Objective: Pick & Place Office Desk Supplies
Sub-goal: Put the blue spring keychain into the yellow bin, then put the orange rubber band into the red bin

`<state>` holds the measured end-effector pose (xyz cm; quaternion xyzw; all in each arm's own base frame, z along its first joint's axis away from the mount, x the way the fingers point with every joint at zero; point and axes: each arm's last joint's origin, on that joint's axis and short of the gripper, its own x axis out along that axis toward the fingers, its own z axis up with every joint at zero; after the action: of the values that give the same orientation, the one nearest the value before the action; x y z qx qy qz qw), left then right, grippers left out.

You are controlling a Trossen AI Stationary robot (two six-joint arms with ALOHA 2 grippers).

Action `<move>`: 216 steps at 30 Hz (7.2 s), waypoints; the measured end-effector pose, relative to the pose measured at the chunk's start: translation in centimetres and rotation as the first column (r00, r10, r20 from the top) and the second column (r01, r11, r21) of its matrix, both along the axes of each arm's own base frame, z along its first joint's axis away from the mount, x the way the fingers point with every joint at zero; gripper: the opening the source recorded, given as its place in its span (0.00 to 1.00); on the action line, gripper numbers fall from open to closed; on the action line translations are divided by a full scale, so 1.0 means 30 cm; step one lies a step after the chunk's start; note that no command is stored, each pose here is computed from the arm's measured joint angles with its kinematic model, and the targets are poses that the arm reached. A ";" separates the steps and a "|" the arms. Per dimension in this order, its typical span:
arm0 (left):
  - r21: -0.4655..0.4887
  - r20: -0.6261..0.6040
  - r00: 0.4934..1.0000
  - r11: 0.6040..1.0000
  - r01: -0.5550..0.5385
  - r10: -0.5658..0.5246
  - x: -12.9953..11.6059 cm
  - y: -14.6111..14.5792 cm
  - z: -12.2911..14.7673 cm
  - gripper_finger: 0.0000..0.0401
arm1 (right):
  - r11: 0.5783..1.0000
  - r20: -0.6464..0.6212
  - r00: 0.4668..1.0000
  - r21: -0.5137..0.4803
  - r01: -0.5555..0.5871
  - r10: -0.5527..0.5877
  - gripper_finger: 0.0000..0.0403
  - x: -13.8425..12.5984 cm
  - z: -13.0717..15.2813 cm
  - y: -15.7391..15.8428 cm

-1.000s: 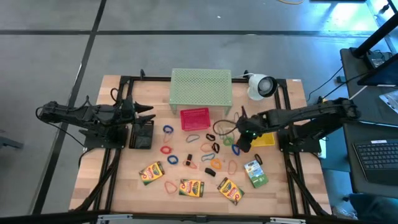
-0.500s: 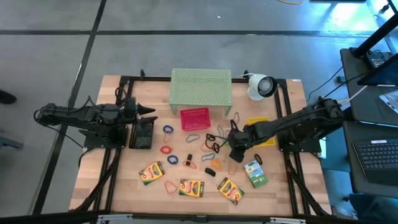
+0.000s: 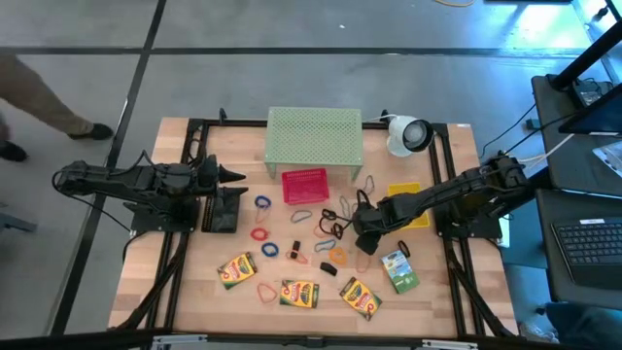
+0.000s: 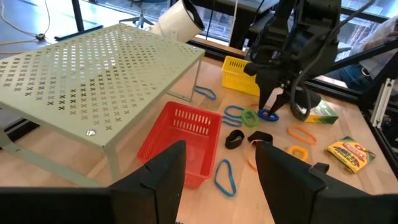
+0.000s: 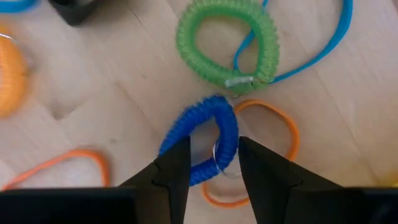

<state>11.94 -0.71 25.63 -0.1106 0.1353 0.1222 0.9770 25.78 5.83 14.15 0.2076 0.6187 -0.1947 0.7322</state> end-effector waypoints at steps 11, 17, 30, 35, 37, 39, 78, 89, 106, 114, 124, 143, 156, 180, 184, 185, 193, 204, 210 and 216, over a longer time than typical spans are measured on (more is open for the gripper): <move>0.001 0.007 1.000 1.000 0.000 0.000 0.001 0.000 0.002 0.48 | 1.000 0.008 1.000 0.004 0.015 -0.015 0.23 0.004 0.019 0.001; 0.024 0.002 1.000 1.000 0.007 -0.007 0.001 0.000 0.003 0.48 | 0.999 0.022 0.999 0.008 -0.032 0.032 0.03 0.014 0.031 0.004; 0.025 0.002 1.000 1.000 0.007 -0.007 0.001 0.000 0.003 0.48 | 0.996 0.007 0.999 0.088 -0.032 0.031 0.02 0.011 0.030 0.016; 0.027 0.002 1.000 1.000 0.008 -0.008 0.001 0.000 0.003 0.48 | 0.981 0.043 0.988 0.122 -0.152 0.148 0.02 0.014 0.033 0.054; 0.027 0.001 1.000 1.000 0.008 -0.008 0.001 0.000 0.003 0.48 | 0.962 0.092 0.968 0.126 -0.242 0.232 0.06 0.021 0.040 0.070; 0.026 0.002 1.000 1.000 0.008 -0.008 0.001 0.000 0.003 0.48 | 0.950 0.116 0.955 0.126 -0.286 0.272 0.12 0.024 0.043 0.082; 0.025 0.002 1.000 1.000 0.007 -0.007 0.000 0.000 0.003 0.48 | 0.806 -0.018 0.807 -0.048 -0.590 0.590 0.35 0.041 -0.049 0.069; 0.026 0.001 1.000 1.000 0.008 -0.008 0.000 0.000 0.003 0.48 | 0.850 -0.004 0.851 -0.035 -0.525 0.525 0.04 0.040 -0.045 0.070; 0.013 0.021 1.000 1.000 0.023 -0.023 0.002 -0.002 0.009 0.48 | 0.969 0.143 0.958 -0.063 -0.240 0.247 0.04 0.067 0.210 0.055; -0.062 0.088 0.994 0.996 0.067 -0.061 0.028 -0.011 0.025 0.48 | 0.988 0.323 0.940 -0.073 0.137 -0.107 0.04 -0.034 0.364 -0.037; -0.082 0.048 0.995 0.993 0.088 -0.084 0.067 -0.019 0.006 0.48 | 0.929 0.205 0.912 -0.030 0.368 -0.355 0.04 -0.272 0.268 -0.147; -0.100 0.046 0.996 0.992 0.079 -0.074 0.072 -0.020 0.004 0.48 | 0.889 0.053 0.889 -0.031 0.458 -0.456 0.05 -0.358 0.141 -0.230; -0.091 0.044 0.996 0.993 0.081 -0.077 0.072 -0.020 0.004 0.48 | 0.916 0.018 0.917 -0.014 0.400 -0.400 0.31 -0.354 0.134 -0.232; -0.082 0.042 0.996 0.993 0.083 -0.080 0.072 -0.020 0.003 0.48 | 0.997 0.181 0.981 -0.032 0.068 -0.061 0.32 -0.181 0.384 -0.180; -0.081 0.042 0.996 0.993 0.083 -0.080 0.072 -0.020 0.004 0.48 | 0.999 0.120 0.992 0.024 -0.044 0.040 0.25 -0.123 0.333 -0.148; -0.081 0.042 0.996 0.993 0.083 -0.080 0.072 -0.020 0.003 0.48 | 0.998 0.099 0.993 0.024 -0.063 0.060 0.24 -0.110 0.316 -0.140; -0.079 0.040 0.996 0.993 0.083 -0.080 0.072 -0.020 0.003 0.48 | 0.989 -0.001 0.989 -0.004 -0.145 0.145 0.25 -0.023 0.194 -0.107; -0.081 0.040 0.996 0.993 0.084 -0.081 0.072 -0.020 0.003 0.48 | 0.987 -0.107 0.982 -0.011 -0.159 0.157 0.41 0.034 0.068 -0.102; -0.087 0.041 0.995 0.991 0.098 -0.095 0.072 -0.021 0.003 0.48 | 0.984 -0.161 0.972 -0.025 -0.177 0.171 0.42 0.021 0.019 -0.105; -0.087 0.041 0.994 0.991 0.100 -0.097 0.072 -0.021 0.003 0.48 | 0.982 -0.150 0.973 -0.047 -0.184 0.175 0.39 0.013 -0.005 -0.116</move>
<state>14.10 -1.35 25.72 -0.1495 0.1282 0.0657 0.9782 26.16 2.36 14.01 0.1137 0.6804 -0.1610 0.7058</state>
